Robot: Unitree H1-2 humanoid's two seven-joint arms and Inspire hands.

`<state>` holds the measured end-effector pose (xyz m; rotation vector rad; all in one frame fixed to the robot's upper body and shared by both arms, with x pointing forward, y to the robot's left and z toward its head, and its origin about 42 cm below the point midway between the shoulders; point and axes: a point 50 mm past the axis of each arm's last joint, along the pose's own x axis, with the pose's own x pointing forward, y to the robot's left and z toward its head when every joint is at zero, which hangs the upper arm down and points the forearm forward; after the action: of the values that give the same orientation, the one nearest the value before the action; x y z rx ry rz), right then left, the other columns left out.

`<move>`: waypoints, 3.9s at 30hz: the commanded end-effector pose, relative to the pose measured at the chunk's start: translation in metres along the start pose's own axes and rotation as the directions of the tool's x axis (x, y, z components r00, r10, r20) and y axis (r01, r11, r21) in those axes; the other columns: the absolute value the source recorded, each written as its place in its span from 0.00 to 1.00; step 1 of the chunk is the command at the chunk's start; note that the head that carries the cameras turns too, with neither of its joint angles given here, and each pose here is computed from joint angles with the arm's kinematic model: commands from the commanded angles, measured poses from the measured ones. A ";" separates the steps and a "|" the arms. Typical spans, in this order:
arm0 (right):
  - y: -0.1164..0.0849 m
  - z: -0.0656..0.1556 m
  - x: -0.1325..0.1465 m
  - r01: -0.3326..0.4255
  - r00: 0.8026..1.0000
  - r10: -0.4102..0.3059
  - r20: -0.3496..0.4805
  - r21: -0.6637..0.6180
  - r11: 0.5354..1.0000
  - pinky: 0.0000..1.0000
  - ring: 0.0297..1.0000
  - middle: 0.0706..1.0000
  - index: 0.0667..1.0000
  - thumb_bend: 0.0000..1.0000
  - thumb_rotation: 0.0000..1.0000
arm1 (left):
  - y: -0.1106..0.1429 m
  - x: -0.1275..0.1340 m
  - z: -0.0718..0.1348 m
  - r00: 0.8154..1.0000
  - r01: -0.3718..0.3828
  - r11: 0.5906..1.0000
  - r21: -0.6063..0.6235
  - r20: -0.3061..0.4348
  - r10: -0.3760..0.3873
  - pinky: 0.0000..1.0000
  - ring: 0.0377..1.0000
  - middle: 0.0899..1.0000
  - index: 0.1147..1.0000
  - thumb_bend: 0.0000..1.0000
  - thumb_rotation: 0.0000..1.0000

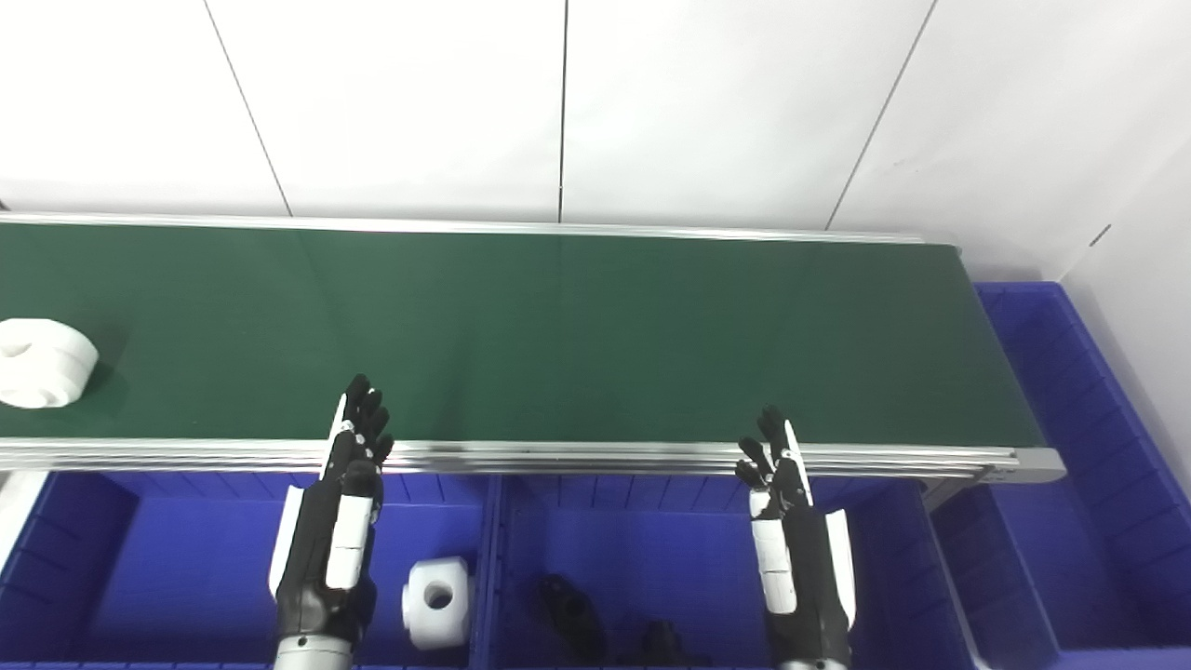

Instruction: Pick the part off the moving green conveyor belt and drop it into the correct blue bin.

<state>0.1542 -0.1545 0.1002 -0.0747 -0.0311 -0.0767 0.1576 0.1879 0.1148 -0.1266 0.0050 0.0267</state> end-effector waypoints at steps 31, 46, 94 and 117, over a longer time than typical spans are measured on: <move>-0.013 -0.007 0.017 -0.026 1.000 0.026 0.017 -0.015 1.000 0.88 0.92 0.96 0.94 0.72 0.98 | -0.010 -0.028 -0.002 0.999 0.020 1.000 -0.017 0.046 -0.019 1.00 1.00 1.00 1.00 0.75 0.87; -0.012 -0.009 0.015 -0.050 0.999 0.050 0.005 -0.016 0.999 0.87 0.91 0.96 0.95 0.68 1.00 | -0.014 -0.021 -0.007 0.999 0.012 0.999 -0.035 0.039 -0.011 1.00 1.00 1.00 1.00 0.74 0.85; -0.054 -0.077 0.023 -0.056 0.998 0.056 -0.022 0.009 0.998 1.00 0.98 1.00 1.00 0.60 1.00 | -0.032 0.010 -0.018 0.941 0.085 0.966 0.245 0.299 -0.158 0.81 0.91 0.94 1.00 0.92 0.63; -0.038 -0.065 0.022 -0.066 0.998 0.066 0.002 -0.017 0.998 0.91 0.94 0.98 0.96 0.72 1.00 | 0.045 0.196 0.078 0.819 0.040 0.219 0.975 0.093 -0.566 1.00 0.98 0.96 0.96 1.00 0.39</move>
<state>0.1725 -0.2021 0.0269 -0.1000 0.0406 -0.0132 0.3398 0.2496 0.1679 1.1445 -0.4053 -0.4018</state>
